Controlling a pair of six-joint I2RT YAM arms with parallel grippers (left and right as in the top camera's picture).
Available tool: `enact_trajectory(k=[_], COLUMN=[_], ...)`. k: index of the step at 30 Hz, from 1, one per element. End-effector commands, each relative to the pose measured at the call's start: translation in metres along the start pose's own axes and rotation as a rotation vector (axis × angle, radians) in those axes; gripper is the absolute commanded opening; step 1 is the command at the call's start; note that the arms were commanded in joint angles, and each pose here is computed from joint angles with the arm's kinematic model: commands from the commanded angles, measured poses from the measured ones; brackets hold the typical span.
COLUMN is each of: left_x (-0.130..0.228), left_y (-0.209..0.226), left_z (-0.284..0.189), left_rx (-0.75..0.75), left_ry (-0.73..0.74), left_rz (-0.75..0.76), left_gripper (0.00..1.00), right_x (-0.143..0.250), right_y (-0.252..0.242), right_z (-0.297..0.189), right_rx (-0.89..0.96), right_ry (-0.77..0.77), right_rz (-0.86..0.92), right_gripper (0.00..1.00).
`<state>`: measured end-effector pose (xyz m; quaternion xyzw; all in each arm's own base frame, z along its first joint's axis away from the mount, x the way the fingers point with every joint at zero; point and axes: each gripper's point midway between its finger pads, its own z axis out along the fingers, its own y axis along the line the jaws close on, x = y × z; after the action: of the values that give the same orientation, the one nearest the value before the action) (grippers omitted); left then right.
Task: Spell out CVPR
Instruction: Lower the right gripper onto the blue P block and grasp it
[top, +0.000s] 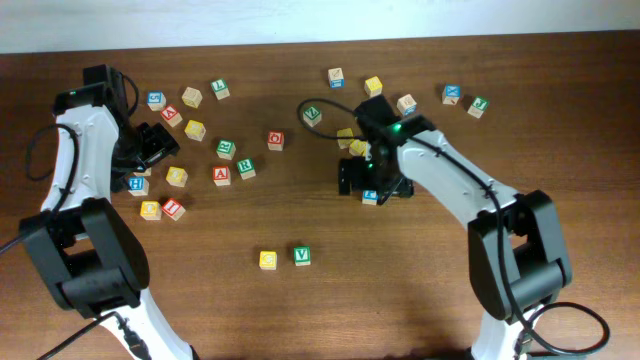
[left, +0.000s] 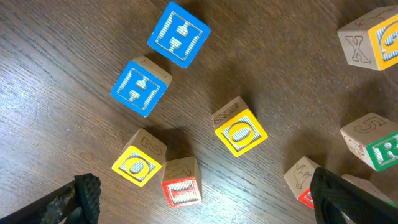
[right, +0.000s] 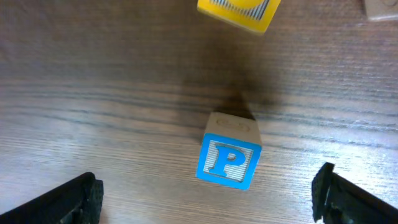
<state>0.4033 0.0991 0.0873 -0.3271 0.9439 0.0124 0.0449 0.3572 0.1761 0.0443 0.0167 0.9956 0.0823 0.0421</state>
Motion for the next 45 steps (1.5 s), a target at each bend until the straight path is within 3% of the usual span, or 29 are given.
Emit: enact_trajectory(k=[1,4,5,6,11,18,35,45], left_x=[0.0,0.0,0.0,0.0,0.0,0.0,0.0,0.0], left_y=[0.003,0.003,0.003,0.003,0.003,0.003,0.003,0.003], left_z=[0.004,0.004,0.004,0.004,0.004,0.004,0.004,0.004], left_rx=[-0.013,-0.012,-0.012,-0.012,-0.012,-0.012,-0.013,-0.012], left_ry=[0.007,0.008,0.008,0.007,0.007,0.008,0.007,0.008], left_rz=[-0.016,-0.016,-0.016,-0.016,-0.016,-0.016,-0.016,-0.016], left_gripper=[0.99,0.99,0.99,0.99,0.99,0.99,0.99,0.99], right_x=[0.007,0.007,0.006,0.006,0.007,0.006,-0.005,-0.004], right_y=[-0.013,-0.014,-0.014,-0.014,-0.022,-0.023,-0.017,-0.022], right_z=[0.017,0.025,0.027,0.029,0.042,0.047,0.047,0.046], right_rx=[0.104,0.102,0.102,0.103,0.144,0.15,0.126,0.154], right_ry=[0.003,-0.003,-0.003,-0.002,0.013,0.014,-0.03,-0.028], right_rz=[0.021,0.061,0.061,0.061,0.061,0.057,0.054,0.055], right_gripper=[0.91,0.88,0.75,0.69,0.69,0.44,0.38,0.24])
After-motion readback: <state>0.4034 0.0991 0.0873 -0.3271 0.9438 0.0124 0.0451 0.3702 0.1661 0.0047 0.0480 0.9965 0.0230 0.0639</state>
